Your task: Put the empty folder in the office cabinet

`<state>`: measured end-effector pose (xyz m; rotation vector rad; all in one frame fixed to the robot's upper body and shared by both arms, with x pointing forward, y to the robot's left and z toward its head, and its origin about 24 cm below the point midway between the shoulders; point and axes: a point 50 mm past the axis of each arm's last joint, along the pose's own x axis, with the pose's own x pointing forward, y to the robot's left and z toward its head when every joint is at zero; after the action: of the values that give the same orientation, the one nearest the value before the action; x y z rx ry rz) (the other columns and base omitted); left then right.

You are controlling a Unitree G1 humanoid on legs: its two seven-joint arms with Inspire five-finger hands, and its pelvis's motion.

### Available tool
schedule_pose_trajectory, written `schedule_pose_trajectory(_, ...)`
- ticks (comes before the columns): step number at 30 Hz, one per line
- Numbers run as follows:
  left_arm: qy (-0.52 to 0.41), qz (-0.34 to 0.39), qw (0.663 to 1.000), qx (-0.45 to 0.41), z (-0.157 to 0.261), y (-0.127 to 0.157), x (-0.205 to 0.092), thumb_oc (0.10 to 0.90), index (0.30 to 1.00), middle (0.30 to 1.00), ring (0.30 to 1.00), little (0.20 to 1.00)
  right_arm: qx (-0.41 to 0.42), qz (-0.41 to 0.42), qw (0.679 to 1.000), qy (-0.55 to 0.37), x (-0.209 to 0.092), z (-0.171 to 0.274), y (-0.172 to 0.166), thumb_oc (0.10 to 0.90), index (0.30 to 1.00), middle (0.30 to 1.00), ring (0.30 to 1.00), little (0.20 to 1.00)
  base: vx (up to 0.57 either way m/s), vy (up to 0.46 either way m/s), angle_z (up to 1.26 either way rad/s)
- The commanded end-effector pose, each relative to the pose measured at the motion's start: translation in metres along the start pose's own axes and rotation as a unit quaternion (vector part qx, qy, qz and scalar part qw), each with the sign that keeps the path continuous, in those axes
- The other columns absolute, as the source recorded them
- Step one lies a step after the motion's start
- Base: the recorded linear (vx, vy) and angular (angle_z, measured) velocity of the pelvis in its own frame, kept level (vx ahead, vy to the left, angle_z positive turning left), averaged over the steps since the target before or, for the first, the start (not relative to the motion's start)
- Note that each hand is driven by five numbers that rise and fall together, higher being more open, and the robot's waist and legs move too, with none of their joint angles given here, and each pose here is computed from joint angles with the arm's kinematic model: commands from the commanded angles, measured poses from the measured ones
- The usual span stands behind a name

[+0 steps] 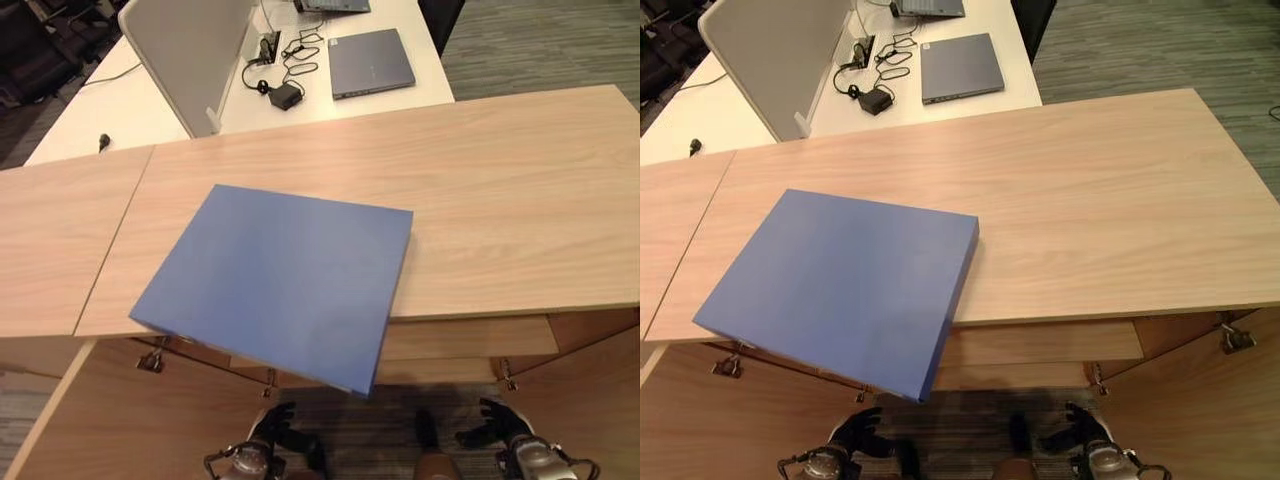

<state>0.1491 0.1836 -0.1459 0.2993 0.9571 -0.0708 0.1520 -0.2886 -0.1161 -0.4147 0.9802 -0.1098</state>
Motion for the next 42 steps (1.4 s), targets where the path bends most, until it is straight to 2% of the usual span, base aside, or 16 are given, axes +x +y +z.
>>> schedule_pose_trajectory(1, 0.008, 0.069, 0.997, 0.023, -0.008, 0.05, -0.003, 0.8, 0.9, 0.9, 0.9, 0.9, 0.003, 0.029, 0.999, -0.044, 0.001, 0.019, 0.022, 0.8, 0.9, 0.9, 0.9, 0.9, 0.0, -0.202, 0.11)
schedule_pose_trajectory(15, 0.03, 0.055, 0.998, 0.008, -0.02, 0.041, -0.005, 0.8, 0.9, 0.9, 0.9, 0.9, 0.011, 0.02, 1.0, -0.016, -0.002, -0.001, 0.017, 0.8, 0.9, 0.9, 0.9, 0.9, -0.06, -0.159, 0.17)
schedule_pose_trajectory(24, 0.042, 0.032, 0.997, 0.057, -0.026, 0.036, -0.006, 0.8, 0.9, 0.9, 0.9, 0.9, 0.021, 0.024, 0.999, 0.003, -0.002, -0.008, 0.018, 0.8, 0.9, 0.9, 0.9, 0.9, -0.11, -0.025, 0.19)
schedule_pose_trajectory(29, 0.049, 0.045, 0.995, 0.077, -0.028, 0.048, -0.007, 0.8, 0.9, 0.9, 0.9, 0.9, 0.04, 0.031, 0.999, 0.004, -0.002, -0.006, 0.031, 0.8, 0.9, 0.9, 0.9, 0.9, -0.01, 0.112, 0.11)
schedule_pose_trajectory(36, 0.046, 0.08, 0.993, 0.076, -0.022, 0.072, -0.007, 0.8, 0.9, 0.9, 0.9, 0.9, 0.048, 0.059, 0.997, -0.032, 0.001, 0.019, 0.053, 0.8, 0.9, 0.9, 0.9, 0.9, -0.1, 0.085, -0.25)
schedule_pose_trajectory(42, 0.043, 0.071, 0.992, 0.092, -0.022, 0.071, -0.008, 0.8, 0.9, 0.9, 0.9, 0.9, 0.052, 0.061, 0.996, -0.034, 0.0, 0.017, 0.055, 0.8, 0.9, 0.9, 0.9, 0.9, -0.07, 0.04, -0.15)
